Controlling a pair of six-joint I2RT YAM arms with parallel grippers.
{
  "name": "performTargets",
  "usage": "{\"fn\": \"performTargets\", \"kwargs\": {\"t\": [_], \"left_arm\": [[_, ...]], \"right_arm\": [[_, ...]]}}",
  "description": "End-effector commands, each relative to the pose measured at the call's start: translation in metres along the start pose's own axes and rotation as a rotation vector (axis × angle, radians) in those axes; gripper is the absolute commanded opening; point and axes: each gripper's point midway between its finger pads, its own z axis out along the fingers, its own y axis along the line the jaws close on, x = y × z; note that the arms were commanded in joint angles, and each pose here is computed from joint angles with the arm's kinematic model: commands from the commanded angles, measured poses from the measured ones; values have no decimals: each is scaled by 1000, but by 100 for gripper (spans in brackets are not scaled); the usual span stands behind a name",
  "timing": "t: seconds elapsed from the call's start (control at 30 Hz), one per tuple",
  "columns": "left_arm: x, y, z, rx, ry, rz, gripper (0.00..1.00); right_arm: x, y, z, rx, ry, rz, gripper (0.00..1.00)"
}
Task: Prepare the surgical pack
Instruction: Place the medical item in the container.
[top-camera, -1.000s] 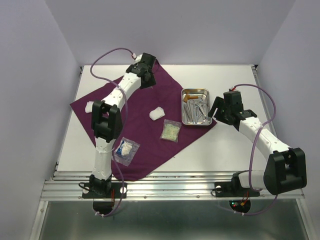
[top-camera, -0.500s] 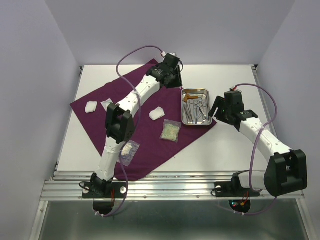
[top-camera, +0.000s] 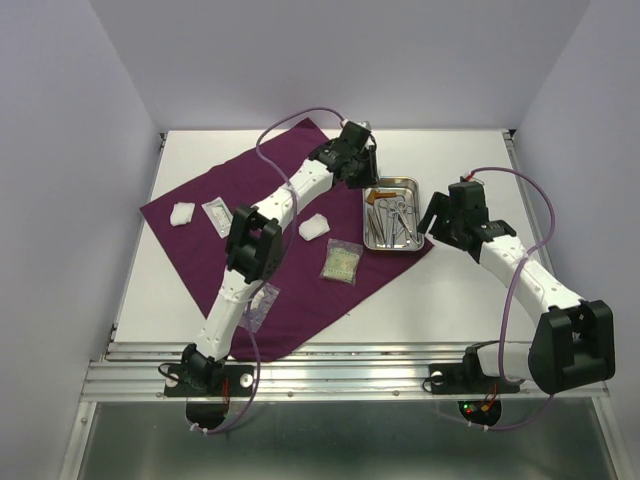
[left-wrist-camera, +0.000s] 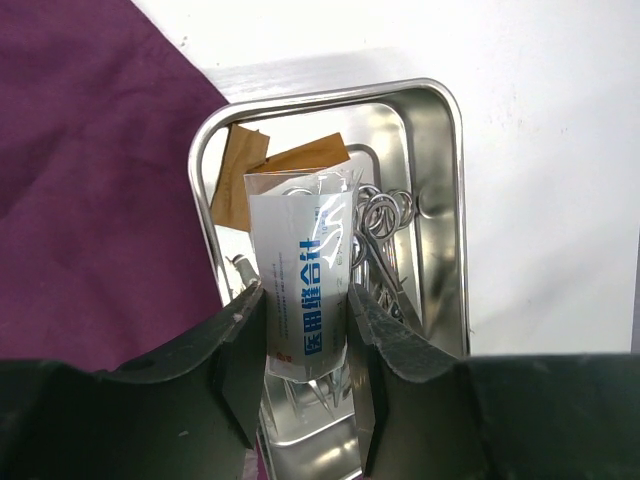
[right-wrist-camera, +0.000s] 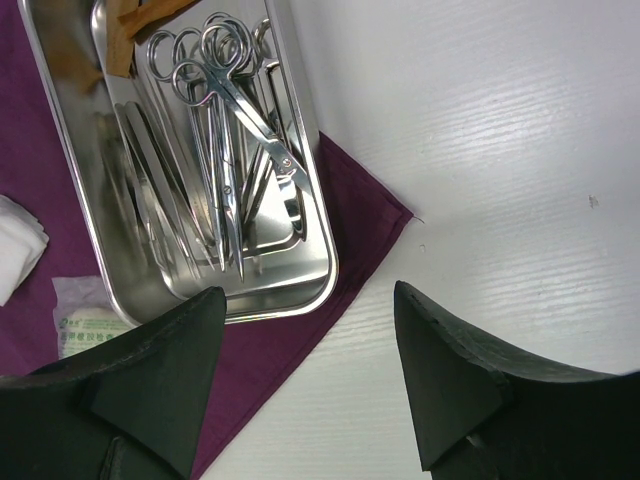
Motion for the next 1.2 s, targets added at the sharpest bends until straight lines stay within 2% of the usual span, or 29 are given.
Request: {"fn": "performTargets", "kwargs": {"t": [0.0, 0.37, 0.97, 1.17], "left_arm": [[-18, -32, -9, 98, -55, 17, 44], [-12, -31, 1, 102, -40, 11, 45], [-11, -31, 3, 100, -36, 3, 65], [-26, -39, -19, 105, -78, 15, 66]], "right_arm": [[-13, 2, -6, -6, -52, 13, 73], [-11, 2, -4, -7, -44, 14, 73], [-12, 1, -5, -4, -49, 12, 73], [-13, 1, -6, -4, -51, 12, 73]]}}
